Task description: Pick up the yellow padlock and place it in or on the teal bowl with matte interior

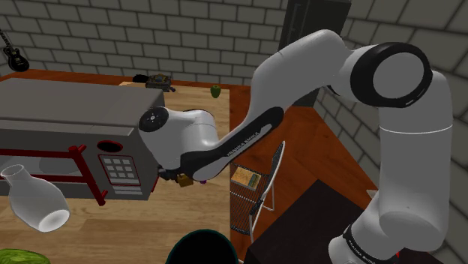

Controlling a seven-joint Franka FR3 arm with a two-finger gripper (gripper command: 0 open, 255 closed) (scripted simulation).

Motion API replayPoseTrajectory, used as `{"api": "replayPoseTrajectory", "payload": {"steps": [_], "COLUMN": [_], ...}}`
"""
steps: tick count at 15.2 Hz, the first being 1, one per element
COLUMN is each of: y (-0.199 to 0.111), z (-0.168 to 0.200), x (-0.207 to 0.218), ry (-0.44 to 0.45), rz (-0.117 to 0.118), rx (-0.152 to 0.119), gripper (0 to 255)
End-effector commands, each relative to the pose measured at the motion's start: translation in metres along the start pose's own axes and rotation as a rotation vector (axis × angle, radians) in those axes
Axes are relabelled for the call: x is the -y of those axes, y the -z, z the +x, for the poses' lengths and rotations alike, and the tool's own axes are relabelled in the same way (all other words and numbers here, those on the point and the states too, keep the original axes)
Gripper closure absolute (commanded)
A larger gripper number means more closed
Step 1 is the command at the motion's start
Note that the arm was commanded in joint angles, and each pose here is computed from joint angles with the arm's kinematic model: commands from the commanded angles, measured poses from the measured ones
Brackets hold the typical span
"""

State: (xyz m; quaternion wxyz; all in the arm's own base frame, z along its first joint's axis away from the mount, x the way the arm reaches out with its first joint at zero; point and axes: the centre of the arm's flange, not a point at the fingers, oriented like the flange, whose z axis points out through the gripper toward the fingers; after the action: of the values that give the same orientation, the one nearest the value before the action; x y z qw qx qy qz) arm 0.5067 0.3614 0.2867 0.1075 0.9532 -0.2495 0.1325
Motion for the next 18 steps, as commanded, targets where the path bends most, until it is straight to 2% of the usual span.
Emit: {"api": "replayPoseTrajectory", "payload": {"steps": [1,15,18], "y": [0.010,0.076,0.087], "z": [0.004,0.025,-0.012], "x": [-0.002,-0.012,-0.019], "ry": [0.000,0.000,0.000], "rz": [0.000,0.000,0.000], "rx": [0.000,0.000,0.000], "gripper": [255,255,255]}}
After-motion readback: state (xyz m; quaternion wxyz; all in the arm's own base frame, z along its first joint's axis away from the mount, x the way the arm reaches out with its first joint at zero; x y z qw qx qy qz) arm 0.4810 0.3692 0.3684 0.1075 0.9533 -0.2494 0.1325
